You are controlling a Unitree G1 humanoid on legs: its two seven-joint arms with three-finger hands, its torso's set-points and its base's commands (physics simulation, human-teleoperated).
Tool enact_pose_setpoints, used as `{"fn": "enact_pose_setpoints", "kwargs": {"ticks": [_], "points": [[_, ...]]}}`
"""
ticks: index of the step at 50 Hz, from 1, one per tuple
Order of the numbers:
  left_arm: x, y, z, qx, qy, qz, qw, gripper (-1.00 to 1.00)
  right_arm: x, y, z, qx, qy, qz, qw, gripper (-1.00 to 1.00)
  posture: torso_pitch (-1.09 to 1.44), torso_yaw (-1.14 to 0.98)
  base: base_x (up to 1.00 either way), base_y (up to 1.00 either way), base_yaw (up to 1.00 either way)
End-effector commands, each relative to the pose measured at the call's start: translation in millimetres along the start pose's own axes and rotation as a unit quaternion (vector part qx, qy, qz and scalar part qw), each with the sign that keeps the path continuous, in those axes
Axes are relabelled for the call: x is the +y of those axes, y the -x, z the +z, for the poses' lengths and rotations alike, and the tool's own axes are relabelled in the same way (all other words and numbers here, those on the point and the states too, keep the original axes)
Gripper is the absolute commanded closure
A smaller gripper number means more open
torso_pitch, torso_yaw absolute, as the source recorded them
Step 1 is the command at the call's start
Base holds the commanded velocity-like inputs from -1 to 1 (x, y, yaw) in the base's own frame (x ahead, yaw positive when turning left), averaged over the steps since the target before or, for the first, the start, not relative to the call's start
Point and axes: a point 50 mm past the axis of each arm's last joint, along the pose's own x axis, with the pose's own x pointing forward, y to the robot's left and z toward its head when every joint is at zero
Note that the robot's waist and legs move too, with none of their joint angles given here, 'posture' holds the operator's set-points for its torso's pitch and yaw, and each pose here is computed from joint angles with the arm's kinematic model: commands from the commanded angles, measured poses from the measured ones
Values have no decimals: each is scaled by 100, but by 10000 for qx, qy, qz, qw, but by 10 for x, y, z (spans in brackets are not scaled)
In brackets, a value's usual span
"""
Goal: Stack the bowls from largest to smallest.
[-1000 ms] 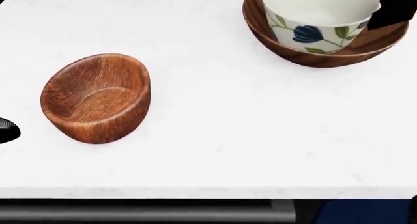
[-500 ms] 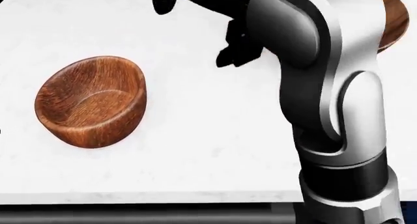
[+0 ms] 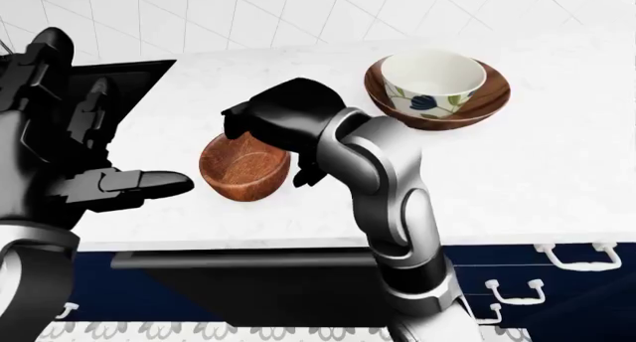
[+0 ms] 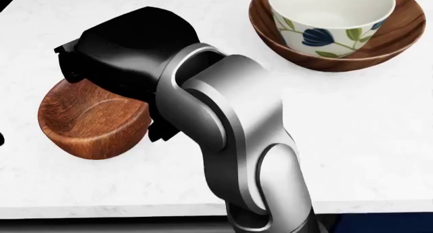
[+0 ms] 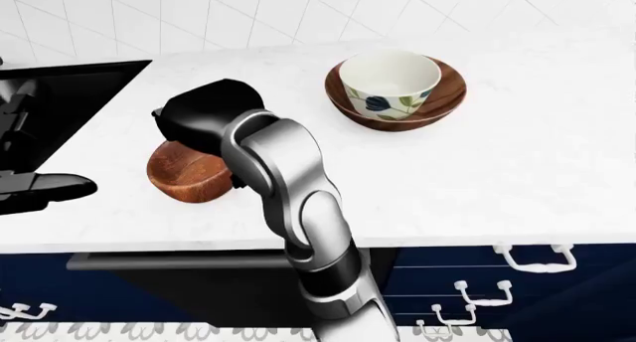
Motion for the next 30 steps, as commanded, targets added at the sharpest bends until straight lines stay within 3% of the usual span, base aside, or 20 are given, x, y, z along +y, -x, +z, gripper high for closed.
{"fn": "enact_pose_setpoints", "kwargs": {"ticks": [1,20,30], "points": [[10,13,114,-345,-59,45,9994,-100,-112,38,76,-101,91,-328,9994,-31,0,0,0,0,0],[22,19,95,-333,-54,57,9994,-100,130,-150,164,-289,-11,-138,9995,-13,0,0,0,0,0],[29,20,50,-290,-69,59,9995,-100,318,-310,105,-293,-114,-27,9995,-17,0,0,0,0,0]]}}
